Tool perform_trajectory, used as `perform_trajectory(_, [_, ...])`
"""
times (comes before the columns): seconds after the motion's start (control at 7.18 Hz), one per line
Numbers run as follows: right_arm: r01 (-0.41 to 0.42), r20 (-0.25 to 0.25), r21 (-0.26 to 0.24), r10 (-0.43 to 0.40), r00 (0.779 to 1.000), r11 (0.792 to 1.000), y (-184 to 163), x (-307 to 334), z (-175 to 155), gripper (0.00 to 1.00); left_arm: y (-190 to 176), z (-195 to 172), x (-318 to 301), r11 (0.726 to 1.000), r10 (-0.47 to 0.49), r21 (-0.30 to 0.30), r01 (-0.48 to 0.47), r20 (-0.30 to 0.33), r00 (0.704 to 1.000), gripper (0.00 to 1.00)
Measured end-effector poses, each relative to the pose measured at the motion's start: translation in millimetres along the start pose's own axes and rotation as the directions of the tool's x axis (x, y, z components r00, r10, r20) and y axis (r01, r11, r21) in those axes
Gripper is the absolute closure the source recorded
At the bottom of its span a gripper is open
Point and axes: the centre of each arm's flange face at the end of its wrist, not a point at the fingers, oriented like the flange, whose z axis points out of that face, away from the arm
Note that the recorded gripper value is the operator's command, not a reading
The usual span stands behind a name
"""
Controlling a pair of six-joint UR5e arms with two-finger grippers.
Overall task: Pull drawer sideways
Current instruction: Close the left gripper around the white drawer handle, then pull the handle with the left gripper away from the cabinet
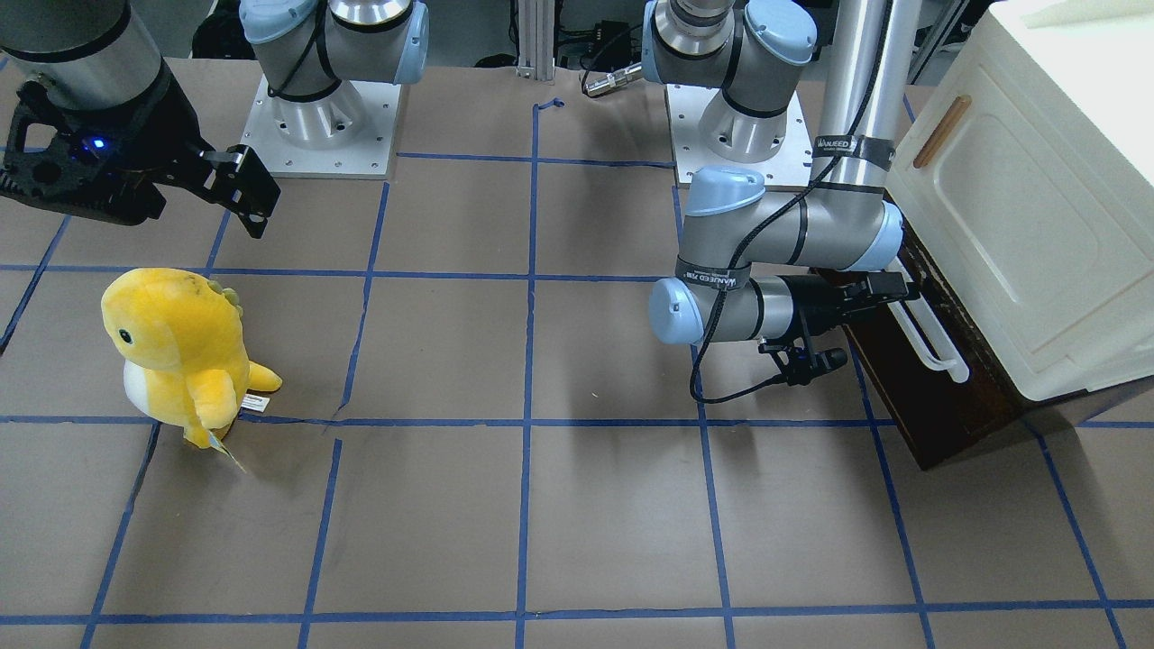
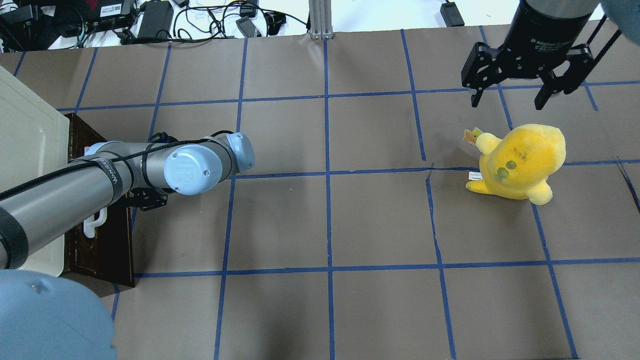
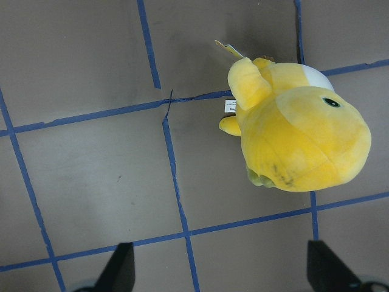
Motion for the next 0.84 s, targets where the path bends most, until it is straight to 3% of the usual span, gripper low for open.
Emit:
perform_trajectory(0.28, [0.000,0.000,0.000,0.000,1.000,1.000,0.0,-0.1,0.0,0.00,0.5,0.0,-0.9,1.000,-0.001,0.002,0.001,0.001,1.000,0.79])
perform_trajectory(0.84, [0.000,0.000,0.000,0.000,1.000,1.000,0.1,-0.1,0.0,0.00,2.6,-2.2,-3.0,1.000,0.001,0.005,-0.001,0.003,1.000,0.84])
